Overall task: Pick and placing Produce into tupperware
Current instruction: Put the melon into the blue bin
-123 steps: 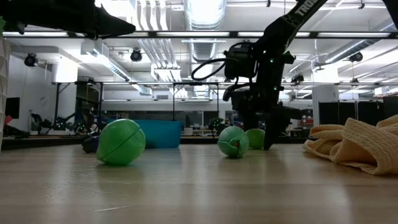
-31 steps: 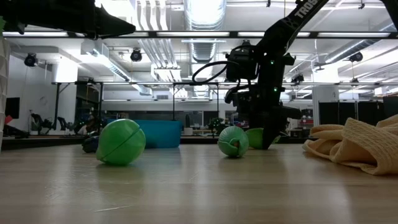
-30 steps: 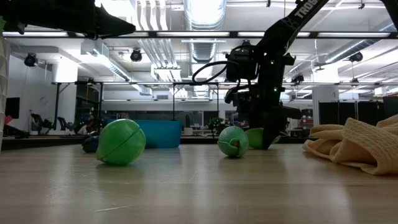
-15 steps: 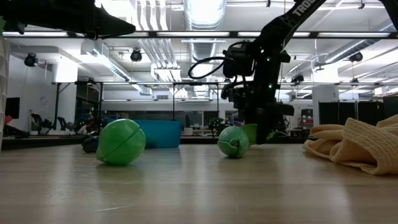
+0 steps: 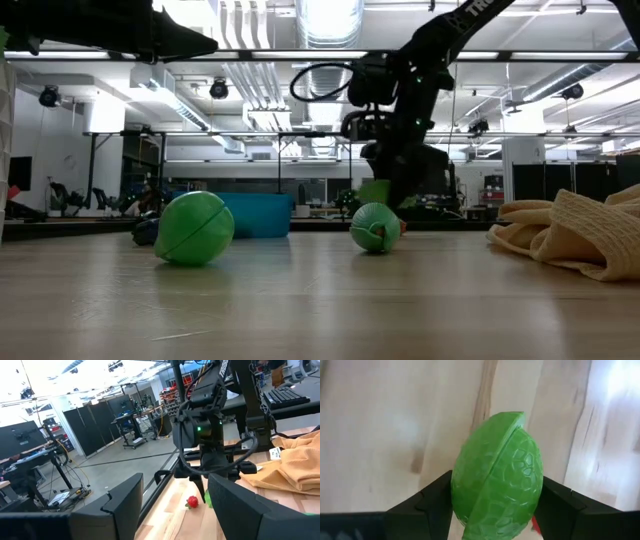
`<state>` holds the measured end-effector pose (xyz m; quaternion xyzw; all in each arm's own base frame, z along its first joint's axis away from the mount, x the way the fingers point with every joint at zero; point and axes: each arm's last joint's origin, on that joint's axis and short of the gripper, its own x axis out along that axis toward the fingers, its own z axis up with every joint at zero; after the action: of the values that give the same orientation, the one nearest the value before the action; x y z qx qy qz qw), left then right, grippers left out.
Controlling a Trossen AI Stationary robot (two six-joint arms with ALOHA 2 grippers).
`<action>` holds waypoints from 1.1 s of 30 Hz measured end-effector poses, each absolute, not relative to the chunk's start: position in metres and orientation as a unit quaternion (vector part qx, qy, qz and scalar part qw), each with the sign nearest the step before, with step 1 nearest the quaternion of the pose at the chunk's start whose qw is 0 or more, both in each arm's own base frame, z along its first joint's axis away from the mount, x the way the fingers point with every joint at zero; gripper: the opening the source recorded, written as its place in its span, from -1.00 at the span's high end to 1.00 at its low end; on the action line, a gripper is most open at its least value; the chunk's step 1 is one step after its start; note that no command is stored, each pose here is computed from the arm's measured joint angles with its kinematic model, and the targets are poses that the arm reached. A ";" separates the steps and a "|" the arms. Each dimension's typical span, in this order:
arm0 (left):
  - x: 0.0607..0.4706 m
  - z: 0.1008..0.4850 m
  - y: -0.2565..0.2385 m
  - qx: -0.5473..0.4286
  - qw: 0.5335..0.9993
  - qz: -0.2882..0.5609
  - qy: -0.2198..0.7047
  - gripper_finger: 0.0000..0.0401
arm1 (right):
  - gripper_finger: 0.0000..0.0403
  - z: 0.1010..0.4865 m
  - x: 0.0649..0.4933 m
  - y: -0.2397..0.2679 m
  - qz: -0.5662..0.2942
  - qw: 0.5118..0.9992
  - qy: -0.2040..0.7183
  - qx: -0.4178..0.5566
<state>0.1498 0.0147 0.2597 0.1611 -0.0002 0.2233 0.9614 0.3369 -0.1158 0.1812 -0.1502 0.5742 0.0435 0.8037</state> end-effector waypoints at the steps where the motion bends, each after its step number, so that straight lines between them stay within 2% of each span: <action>1: 0.150 0.260 0.015 0.161 0.961 0.223 0.000 -0.04 | -0.09 0.184 0.339 -0.116 0.045 0.807 0.569 -0.149; 14: 0.150 0.260 0.015 0.161 0.961 0.223 0.000 -0.04 | -0.09 0.222 0.370 -0.118 0.071 0.884 0.438 -0.145; 25: 0.149 0.261 0.015 0.160 0.961 0.224 -0.004 -0.04 | -0.09 0.232 0.403 -0.113 0.078 0.914 0.351 -0.190; 33: 0.149 0.261 0.015 0.160 0.961 0.224 -0.005 -0.04 | -0.09 0.229 0.437 -0.121 0.088 0.925 0.323 -0.182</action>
<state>0.1486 0.0146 0.2611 0.1602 -0.0051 0.2239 0.9613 0.4367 -0.1215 0.2288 -0.1819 0.3225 0.0882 0.9247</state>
